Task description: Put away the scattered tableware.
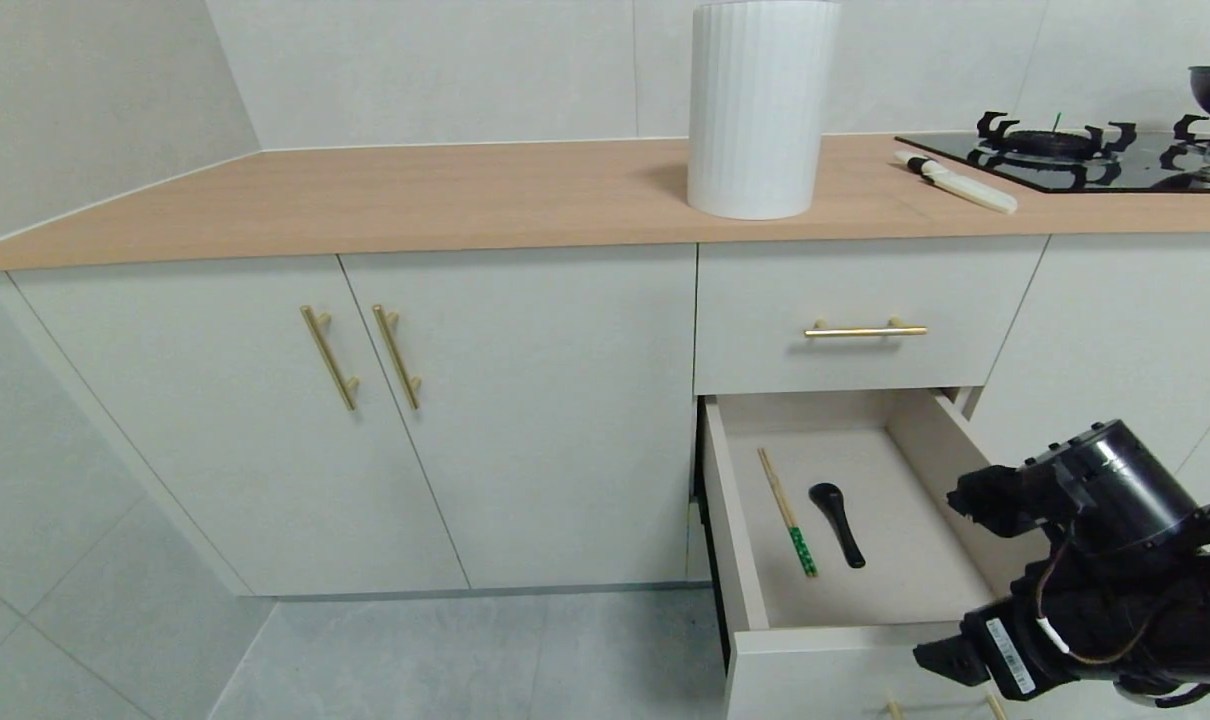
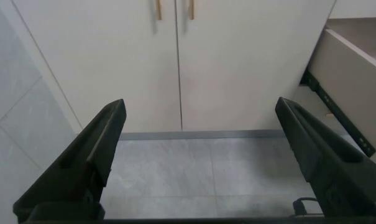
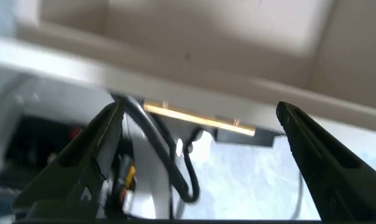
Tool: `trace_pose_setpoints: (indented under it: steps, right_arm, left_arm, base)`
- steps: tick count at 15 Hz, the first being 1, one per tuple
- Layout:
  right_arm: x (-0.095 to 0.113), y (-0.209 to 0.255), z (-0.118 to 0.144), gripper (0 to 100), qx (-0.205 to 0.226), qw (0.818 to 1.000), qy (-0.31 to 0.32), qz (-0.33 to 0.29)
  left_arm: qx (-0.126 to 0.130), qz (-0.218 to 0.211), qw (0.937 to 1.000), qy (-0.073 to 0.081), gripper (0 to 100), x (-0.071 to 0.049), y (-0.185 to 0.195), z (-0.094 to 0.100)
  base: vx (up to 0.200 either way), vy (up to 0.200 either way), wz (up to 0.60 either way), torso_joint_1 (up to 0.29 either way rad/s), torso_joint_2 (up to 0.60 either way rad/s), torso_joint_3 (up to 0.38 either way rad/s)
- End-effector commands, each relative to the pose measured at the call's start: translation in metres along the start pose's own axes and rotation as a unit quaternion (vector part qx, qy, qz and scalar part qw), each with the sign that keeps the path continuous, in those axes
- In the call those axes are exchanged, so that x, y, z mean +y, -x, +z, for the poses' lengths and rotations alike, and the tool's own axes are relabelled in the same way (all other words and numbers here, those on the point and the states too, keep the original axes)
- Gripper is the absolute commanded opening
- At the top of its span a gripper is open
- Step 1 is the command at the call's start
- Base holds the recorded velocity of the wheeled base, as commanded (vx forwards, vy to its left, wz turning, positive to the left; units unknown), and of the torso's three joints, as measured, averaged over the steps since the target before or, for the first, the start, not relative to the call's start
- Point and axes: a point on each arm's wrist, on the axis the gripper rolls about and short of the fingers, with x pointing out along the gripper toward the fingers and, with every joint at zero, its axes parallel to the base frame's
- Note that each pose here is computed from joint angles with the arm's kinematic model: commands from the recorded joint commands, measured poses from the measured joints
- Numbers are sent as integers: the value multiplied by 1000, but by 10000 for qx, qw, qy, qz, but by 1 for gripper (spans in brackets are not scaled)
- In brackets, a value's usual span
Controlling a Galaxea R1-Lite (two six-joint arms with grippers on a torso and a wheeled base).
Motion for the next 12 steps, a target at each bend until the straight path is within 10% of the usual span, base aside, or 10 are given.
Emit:
trace_pose_setpoints:
  steps: [1, 12]
  right_arm:
    - [9, 0, -11, 100, 334, 9989, 314, 58]
    - [25, -19, -40, 100, 1437, 9813, 1281, 53]
  left_arm:
    - [-6, 1, 10000, 1, 100, 0, 0, 0]
    - [-6, 1, 10000, 1, 100, 0, 0, 0]
  base:
    - [0, 0, 0, 0, 0, 0]
    - [0, 0, 0, 0, 0, 0]
